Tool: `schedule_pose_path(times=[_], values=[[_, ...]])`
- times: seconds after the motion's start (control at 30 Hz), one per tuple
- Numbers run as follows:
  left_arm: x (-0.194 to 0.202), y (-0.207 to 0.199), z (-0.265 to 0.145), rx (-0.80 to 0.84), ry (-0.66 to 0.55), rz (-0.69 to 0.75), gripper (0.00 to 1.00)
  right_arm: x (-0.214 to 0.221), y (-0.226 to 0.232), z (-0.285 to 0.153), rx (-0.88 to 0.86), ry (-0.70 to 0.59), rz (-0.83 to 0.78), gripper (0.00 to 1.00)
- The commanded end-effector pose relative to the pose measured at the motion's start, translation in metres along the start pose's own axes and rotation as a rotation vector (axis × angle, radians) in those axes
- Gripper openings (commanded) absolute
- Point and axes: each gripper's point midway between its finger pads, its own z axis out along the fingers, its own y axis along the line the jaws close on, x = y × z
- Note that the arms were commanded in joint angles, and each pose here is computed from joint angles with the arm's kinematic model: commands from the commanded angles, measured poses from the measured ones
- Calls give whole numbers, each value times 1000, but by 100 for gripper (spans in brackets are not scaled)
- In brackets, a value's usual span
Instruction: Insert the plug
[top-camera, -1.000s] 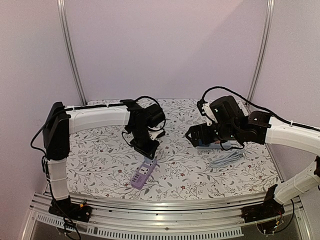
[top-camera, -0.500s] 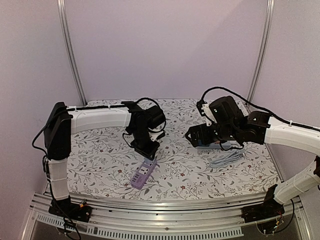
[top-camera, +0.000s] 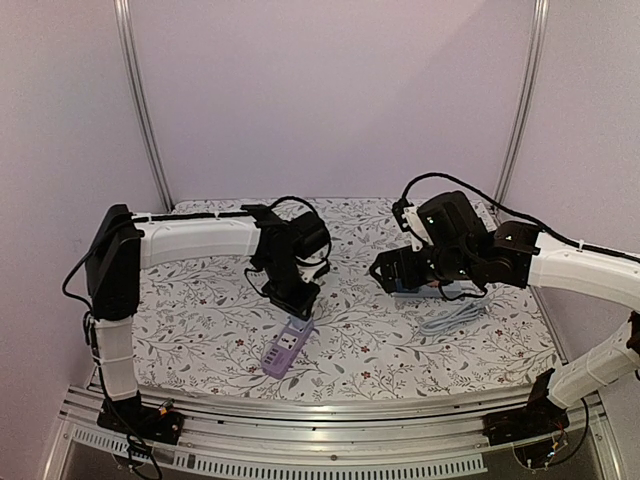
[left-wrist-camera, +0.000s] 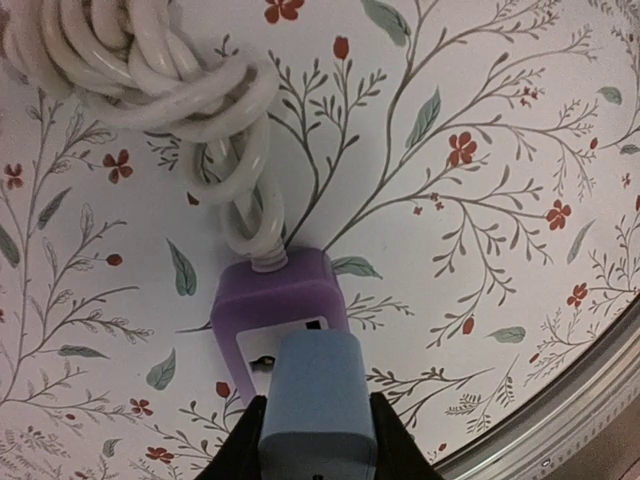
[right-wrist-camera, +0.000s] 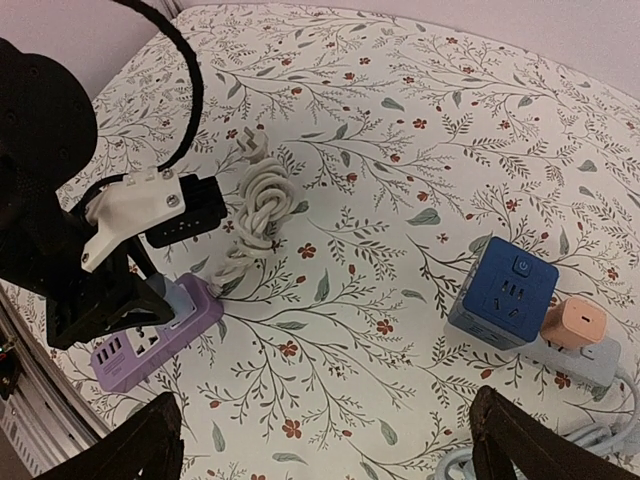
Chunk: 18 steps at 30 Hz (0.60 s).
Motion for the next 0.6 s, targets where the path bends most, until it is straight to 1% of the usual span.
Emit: schedule_pose_path(times=[0.0,0.17,0.27,0.33,0.57], values=[[9,2,13,-18,23,-6,0,0,2,0,0,13,-4,99],[11,2,14,-27,23,4,0,0,1,-1,2,11,-2,99],[14,5,18,-63,37,14,0,1,1,-1,2,11,-3,99],[16,8,20,-94,45,9,0,1,1,-1,3,11,-2,99],[17,15,17,-163,18,-42,0,0,1,0,5,10,-5,99]])
